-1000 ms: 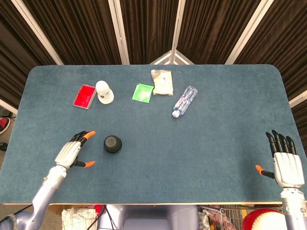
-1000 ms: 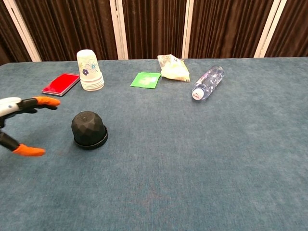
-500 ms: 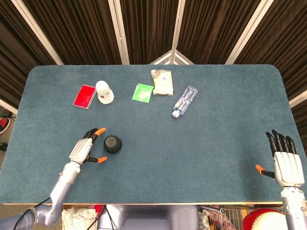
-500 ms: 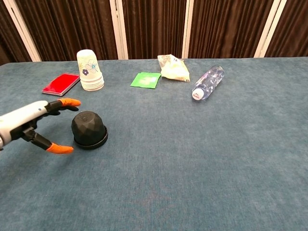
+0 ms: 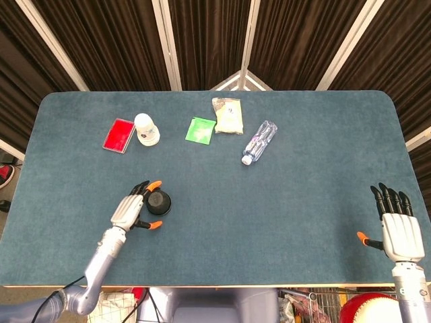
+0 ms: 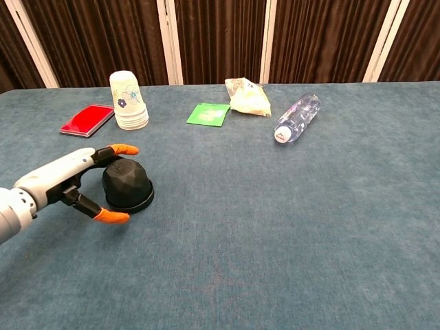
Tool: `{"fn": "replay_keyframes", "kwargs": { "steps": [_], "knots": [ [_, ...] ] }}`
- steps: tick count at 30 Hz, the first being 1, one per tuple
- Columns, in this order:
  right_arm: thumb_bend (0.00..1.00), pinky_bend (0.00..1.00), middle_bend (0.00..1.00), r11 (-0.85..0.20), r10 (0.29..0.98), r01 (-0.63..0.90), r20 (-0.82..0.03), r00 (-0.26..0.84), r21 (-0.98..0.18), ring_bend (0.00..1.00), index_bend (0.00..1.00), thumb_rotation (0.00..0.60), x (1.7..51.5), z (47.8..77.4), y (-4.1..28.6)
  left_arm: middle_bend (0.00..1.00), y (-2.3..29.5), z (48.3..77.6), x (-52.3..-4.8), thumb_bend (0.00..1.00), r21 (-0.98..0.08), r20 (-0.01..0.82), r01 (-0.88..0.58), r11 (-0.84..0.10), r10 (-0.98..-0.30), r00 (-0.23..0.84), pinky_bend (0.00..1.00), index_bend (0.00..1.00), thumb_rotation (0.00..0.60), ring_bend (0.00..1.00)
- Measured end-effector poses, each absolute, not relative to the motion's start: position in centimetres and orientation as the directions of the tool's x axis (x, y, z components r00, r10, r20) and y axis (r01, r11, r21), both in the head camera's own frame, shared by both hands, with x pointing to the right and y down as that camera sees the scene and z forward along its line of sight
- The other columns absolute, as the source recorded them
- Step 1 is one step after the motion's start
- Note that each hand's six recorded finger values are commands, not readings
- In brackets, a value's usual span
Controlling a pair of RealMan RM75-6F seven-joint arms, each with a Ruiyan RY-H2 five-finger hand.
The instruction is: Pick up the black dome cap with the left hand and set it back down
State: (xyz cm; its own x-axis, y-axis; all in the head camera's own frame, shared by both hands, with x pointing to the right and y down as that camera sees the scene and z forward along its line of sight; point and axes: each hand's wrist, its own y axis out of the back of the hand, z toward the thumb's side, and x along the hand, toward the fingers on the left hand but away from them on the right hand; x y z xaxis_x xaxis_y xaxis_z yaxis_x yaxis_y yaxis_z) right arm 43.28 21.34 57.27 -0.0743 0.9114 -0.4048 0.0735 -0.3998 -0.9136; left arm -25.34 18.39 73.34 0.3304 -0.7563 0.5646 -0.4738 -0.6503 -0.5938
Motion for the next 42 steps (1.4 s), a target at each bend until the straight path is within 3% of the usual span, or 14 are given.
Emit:
{"fn": "replay_keyframes", "kwargs": {
  "steps": [12, 18, 28, 36, 42],
  "knots": [
    [0.15, 0.01, 0.02, -0.403, 0.910, 0.078, -0.408, -0.077, -0.912, 0.04, 0.04, 0.600, 43.4, 57.3, 21.3, 0.19, 18.7, 73.9, -24.7, 0.15, -0.625, 0.562, -0.444, -0.642, -0.765, 0.316, 0.00, 0.12, 0.600, 0.00],
    [0.15, 0.01, 0.02, -0.408, 0.907, 0.077, -0.414, -0.080, -0.910, 0.04, 0.04, 0.600, 43.5, 57.5, 21.3, 0.22, 18.6, 74.1, -24.9, 0.16, -0.639, 0.559, -0.435, -0.635, -0.771, 0.305, 0.00, 0.12, 0.600, 0.00],
    [0.15, 0.01, 0.02, -0.414, 0.904, 0.079, -0.420, -0.078, -0.907, 0.04, 0.04, 0.600, 43.3, 57.6, 21.3, 0.33, 18.5, 74.8, -25.3, 0.26, -0.668, 0.566, -0.419, -0.614, -0.786, 0.249, 0.00, 0.13, 0.600, 0.00],
    [0.15, 0.01, 0.02, -0.414, 0.904, 0.086, -0.420, -0.081, -0.906, 0.04, 0.04, 0.600, 43.4, 57.6, 21.4, 0.36, 18.6, 74.9, -25.2, 0.33, -0.678, 0.565, -0.411, -0.610, -0.789, 0.240, 0.00, 0.15, 0.600, 0.00],
    [0.15, 0.01, 0.02, -0.415, 0.903, 0.087, -0.421, -0.079, -0.906, 0.04, 0.04, 0.600, 43.4, 57.6, 21.5, 0.39, 18.6, 74.5, -24.8, 0.43, -0.661, 0.559, -0.441, -0.607, -0.790, 0.250, 0.00, 0.25, 0.600, 0.00]
  ]
}}
